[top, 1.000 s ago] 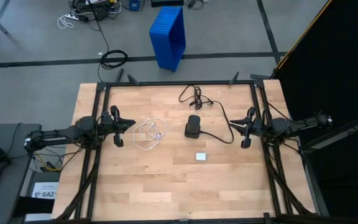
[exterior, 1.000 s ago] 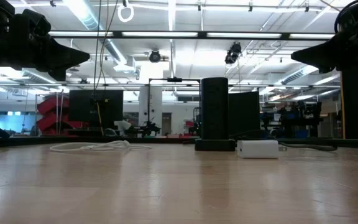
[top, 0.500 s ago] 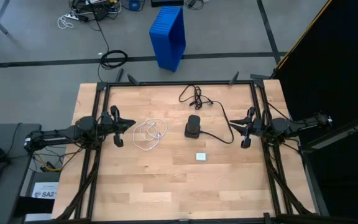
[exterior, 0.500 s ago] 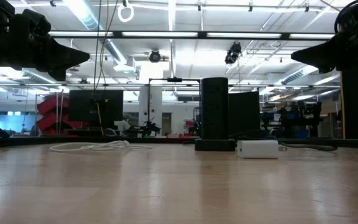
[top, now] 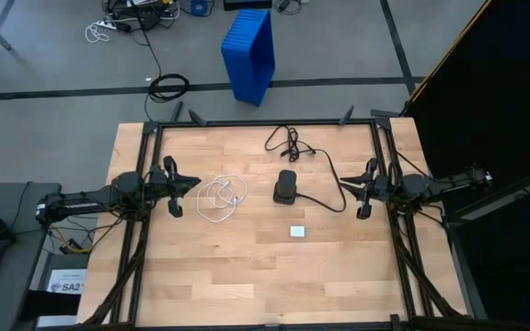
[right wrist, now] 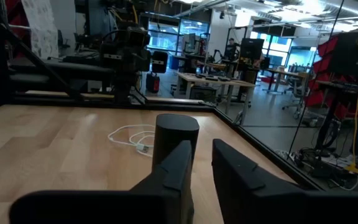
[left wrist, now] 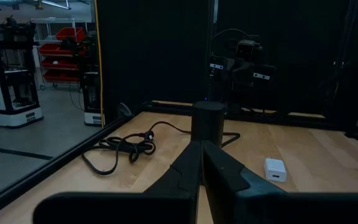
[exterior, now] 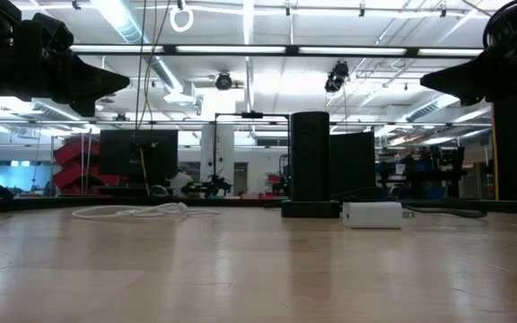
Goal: Insert USB
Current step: Return to Home Position
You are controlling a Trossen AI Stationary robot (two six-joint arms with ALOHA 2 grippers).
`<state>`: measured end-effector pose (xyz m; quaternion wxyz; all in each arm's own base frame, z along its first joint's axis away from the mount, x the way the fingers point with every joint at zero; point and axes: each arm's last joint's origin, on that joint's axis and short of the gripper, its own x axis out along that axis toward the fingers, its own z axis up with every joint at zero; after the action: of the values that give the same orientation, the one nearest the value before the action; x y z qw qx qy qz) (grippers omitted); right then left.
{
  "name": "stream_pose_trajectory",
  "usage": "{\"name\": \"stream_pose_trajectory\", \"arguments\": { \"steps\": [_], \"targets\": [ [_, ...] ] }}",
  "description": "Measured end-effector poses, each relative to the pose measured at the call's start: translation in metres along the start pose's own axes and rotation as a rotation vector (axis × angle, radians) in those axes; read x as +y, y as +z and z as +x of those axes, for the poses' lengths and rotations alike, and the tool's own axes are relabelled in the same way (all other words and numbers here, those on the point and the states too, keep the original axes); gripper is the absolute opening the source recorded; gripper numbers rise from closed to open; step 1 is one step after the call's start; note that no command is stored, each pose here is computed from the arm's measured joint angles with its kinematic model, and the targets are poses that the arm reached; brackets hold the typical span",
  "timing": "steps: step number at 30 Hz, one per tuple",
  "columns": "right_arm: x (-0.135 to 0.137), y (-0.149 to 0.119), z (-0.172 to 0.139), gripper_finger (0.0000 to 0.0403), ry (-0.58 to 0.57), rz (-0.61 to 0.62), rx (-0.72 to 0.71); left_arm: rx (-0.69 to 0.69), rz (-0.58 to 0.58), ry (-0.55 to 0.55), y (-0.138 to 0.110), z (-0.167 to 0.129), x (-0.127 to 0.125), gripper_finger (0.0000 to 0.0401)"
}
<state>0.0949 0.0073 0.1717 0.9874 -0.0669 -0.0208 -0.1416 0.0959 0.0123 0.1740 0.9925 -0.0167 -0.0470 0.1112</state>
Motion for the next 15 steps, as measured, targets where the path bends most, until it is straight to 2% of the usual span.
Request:
{"name": "stream_pose_trajectory", "arguments": {
  "steps": [15],
  "targets": [
    [0.0000, 0.0001, 0.0000, 0.0028, 0.000, 0.000, 0.000, 0.000, 0.000, 0.000, 0.0000, 0.0000, 0.0000, 0.0001]
  ]
}}
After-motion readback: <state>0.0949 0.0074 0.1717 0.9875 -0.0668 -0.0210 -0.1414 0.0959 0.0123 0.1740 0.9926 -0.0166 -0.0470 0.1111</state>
